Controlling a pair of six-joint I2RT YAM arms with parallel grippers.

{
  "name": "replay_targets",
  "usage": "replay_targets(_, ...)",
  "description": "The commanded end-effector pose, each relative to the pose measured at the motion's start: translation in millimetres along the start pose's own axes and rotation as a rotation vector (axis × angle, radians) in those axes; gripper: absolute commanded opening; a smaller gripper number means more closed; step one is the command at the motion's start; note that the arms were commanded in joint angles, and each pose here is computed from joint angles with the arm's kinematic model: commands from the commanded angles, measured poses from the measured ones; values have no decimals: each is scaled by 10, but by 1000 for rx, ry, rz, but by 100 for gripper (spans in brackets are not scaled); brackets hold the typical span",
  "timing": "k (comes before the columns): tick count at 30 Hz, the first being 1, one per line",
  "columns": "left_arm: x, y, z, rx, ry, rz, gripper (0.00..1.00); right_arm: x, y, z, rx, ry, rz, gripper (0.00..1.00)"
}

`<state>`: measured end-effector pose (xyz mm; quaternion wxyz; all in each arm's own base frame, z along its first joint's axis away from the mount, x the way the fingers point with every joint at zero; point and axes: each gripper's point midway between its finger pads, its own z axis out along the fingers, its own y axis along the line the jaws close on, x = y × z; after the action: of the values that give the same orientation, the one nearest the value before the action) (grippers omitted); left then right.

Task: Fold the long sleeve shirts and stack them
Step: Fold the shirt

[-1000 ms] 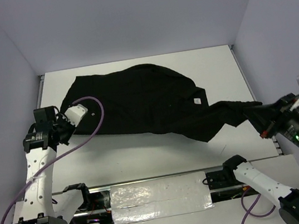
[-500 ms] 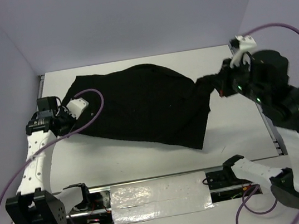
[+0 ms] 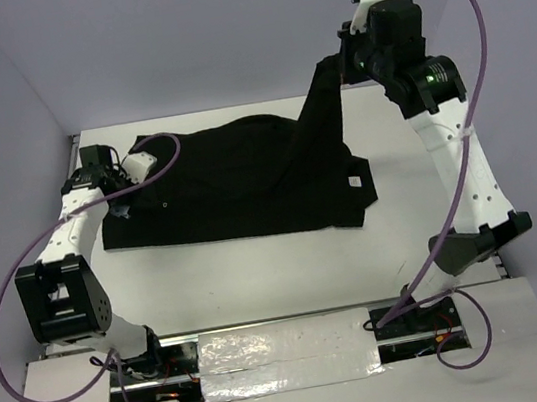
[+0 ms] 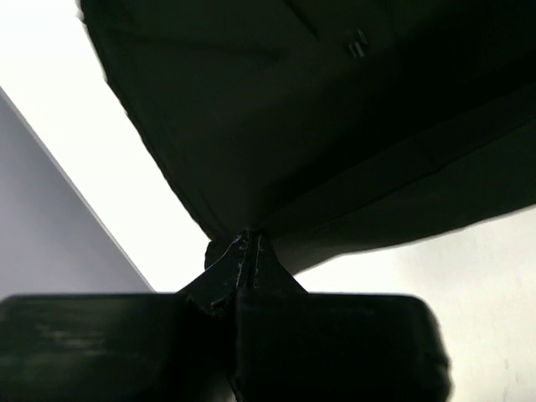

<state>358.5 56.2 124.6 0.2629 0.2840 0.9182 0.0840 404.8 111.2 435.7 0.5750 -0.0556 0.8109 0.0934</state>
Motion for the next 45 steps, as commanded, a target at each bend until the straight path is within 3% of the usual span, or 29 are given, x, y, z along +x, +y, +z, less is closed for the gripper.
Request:
replay_targets(1,-308,246,44,-58,-82,-55,0,-513,-87,105,28,-173,-45,0)
replay_targets(11,-352,310,427,-36,-45,-80,0,-451,-212,702,71,-149,-112,0)
replay_targets(21,-245,271,449,-24,-2,-73,0,-148,-203,739,55,-77,-105,0)
replay_targets(26,-272,227,23,-39,-54,-27,0,-190,-159,160,39,-121,-69,0)
replay_targets(33,181,-142,-301,6,0,58,0,-165,-31,-1014,-33,-250,-15,0)
replay_targets(40,522,-427,-535,17,11,102,0,253,-26,-1588,-64,-215,-2,0)
replay_targets(45,514,-482,-593,21,-20,98,0,409,10,-1860,-101,-222,-8,0)
